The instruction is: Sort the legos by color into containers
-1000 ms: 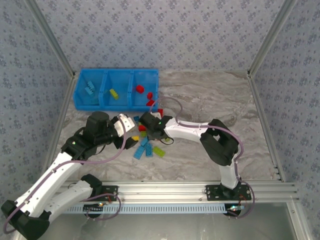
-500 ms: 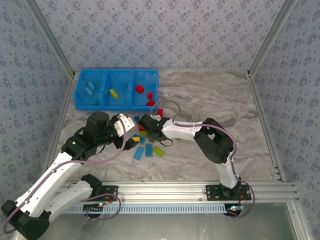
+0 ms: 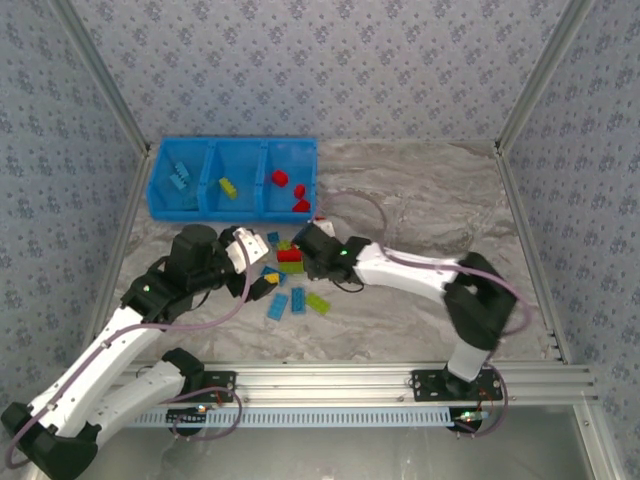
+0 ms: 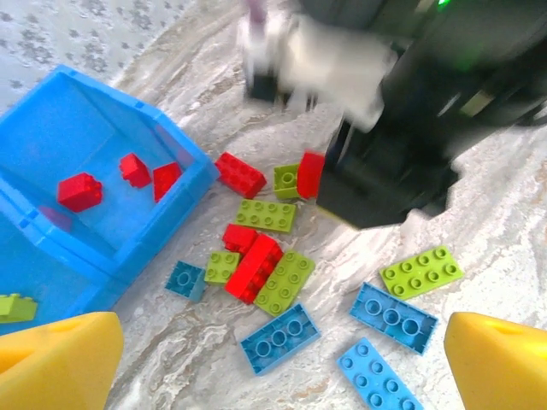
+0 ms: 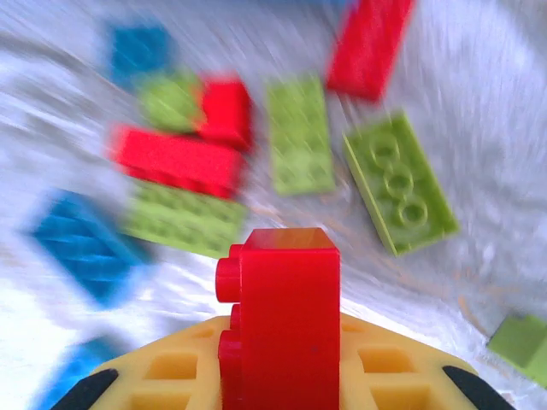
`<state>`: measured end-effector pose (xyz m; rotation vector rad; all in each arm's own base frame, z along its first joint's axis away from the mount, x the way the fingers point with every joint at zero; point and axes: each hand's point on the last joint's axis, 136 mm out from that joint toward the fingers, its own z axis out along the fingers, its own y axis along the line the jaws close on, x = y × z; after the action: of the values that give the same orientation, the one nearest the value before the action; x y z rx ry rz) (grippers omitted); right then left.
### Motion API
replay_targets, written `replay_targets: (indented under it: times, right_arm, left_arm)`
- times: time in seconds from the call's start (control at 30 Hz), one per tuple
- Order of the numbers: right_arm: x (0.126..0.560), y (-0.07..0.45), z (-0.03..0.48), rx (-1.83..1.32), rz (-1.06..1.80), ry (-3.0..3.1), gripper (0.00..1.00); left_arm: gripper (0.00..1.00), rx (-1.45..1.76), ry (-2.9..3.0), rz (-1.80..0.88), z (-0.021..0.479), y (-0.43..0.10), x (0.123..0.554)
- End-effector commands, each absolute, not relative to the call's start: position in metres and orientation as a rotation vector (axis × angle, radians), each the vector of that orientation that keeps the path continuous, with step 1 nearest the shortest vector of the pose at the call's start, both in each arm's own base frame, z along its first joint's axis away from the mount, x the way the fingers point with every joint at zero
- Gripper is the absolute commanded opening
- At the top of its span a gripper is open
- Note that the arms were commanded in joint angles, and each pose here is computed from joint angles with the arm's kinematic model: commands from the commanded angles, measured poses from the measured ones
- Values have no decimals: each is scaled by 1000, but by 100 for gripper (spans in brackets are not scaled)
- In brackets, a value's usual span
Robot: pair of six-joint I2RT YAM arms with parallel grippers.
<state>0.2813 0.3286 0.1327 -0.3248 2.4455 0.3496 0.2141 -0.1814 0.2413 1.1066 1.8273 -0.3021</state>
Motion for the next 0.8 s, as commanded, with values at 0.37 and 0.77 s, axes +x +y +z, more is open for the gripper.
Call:
replay_targets:
  times: [0.37,0.77]
  right_arm:
    - [438,370,195,-381,200,2043,19]
    - [446,365,222,-440,139,2082,41]
  left_arm:
    - [99,773,1795,6,268,-129,246]
    - [99,792,1842,-13,254,-135,252]
